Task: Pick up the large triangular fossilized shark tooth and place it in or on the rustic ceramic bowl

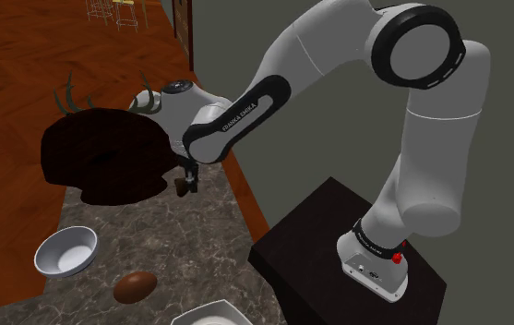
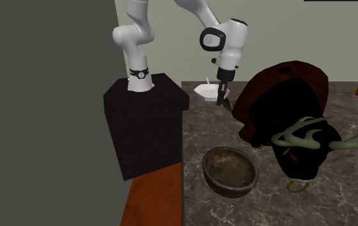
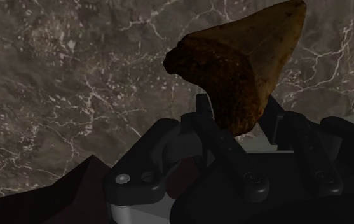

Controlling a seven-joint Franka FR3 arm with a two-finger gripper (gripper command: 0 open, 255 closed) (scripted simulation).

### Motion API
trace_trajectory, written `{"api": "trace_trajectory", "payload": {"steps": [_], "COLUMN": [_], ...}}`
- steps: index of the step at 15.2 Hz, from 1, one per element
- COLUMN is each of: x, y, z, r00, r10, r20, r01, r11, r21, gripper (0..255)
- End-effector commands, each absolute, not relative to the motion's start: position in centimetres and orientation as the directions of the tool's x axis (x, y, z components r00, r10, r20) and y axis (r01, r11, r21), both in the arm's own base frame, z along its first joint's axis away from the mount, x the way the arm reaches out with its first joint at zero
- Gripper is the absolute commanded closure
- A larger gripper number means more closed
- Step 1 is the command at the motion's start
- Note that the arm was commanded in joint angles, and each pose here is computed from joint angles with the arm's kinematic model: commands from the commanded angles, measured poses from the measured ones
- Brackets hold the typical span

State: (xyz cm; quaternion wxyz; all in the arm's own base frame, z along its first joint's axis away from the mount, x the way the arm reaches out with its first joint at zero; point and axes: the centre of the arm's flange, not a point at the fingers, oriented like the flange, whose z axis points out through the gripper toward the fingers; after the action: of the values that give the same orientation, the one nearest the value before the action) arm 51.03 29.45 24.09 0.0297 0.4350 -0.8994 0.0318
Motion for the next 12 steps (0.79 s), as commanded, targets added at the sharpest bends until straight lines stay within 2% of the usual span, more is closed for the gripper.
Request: {"api": "trace_trajectory", "payload": {"steps": [1,12], "x": [52.8,64.9], "y": [28.3,20.3], "z": [24.4,24.6], "r00": [-0.620,-0.620], "r10": [-0.780,-0.780], "r20": [0.082,0.082], "r01": [-0.784,-0.784], "r11": [0.620,0.620], "r21": [-0.031,-0.031], "gripper": [255,255]}}
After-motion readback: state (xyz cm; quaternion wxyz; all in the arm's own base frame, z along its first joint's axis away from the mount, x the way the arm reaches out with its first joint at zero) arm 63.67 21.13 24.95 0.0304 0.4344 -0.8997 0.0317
